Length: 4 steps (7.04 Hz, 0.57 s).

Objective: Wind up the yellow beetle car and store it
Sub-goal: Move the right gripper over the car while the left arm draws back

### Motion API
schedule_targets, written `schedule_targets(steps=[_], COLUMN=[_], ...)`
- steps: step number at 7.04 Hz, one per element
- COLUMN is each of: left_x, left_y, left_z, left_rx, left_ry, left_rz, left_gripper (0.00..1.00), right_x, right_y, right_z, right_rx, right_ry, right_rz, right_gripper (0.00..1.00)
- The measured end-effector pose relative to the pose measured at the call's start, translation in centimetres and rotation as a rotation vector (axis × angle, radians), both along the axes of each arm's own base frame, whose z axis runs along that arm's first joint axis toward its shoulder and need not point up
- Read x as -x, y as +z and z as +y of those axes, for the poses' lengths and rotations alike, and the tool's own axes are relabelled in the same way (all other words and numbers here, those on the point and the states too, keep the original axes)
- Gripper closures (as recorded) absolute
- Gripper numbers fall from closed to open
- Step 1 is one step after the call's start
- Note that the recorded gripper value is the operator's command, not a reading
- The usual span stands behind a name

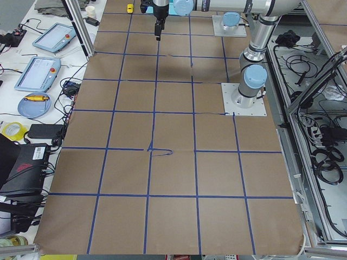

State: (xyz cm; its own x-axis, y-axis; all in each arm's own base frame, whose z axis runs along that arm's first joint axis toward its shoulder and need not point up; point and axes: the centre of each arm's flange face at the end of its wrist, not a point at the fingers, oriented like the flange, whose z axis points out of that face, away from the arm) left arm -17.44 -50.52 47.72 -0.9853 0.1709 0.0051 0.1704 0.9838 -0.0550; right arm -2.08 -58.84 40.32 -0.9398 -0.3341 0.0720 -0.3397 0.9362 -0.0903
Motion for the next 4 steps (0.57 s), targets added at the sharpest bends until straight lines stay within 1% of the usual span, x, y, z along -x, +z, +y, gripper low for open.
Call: schedule_targets(steps=[1,2,3,4], left_x=[-0.2,-0.4,-0.5,-0.6], left_y=[0.1,0.1,0.1,0.1], left_z=[0.0,0.0,-0.1,-0.1], left_rx=[-0.003,-0.003,-0.003,-0.002], left_ry=[0.0,0.0,0.001,0.003], left_rz=[0.0,0.002,0.003,0.005], left_gripper=[0.0,0.0,0.0,0.0], right_x=[0.8,1.5,2.1,2.6], right_y=[-0.2,-0.7,-0.9,-0.8], right_z=[-1.4,-2.5,-3.7,-4.8], right_rx=[0.038,0.049,0.054,0.062], right_ry=[0.094,0.192,0.261,0.307], right_rz=[0.025,0.045,0.059,0.072], right_gripper=[0.0,0.0,0.0,0.0])
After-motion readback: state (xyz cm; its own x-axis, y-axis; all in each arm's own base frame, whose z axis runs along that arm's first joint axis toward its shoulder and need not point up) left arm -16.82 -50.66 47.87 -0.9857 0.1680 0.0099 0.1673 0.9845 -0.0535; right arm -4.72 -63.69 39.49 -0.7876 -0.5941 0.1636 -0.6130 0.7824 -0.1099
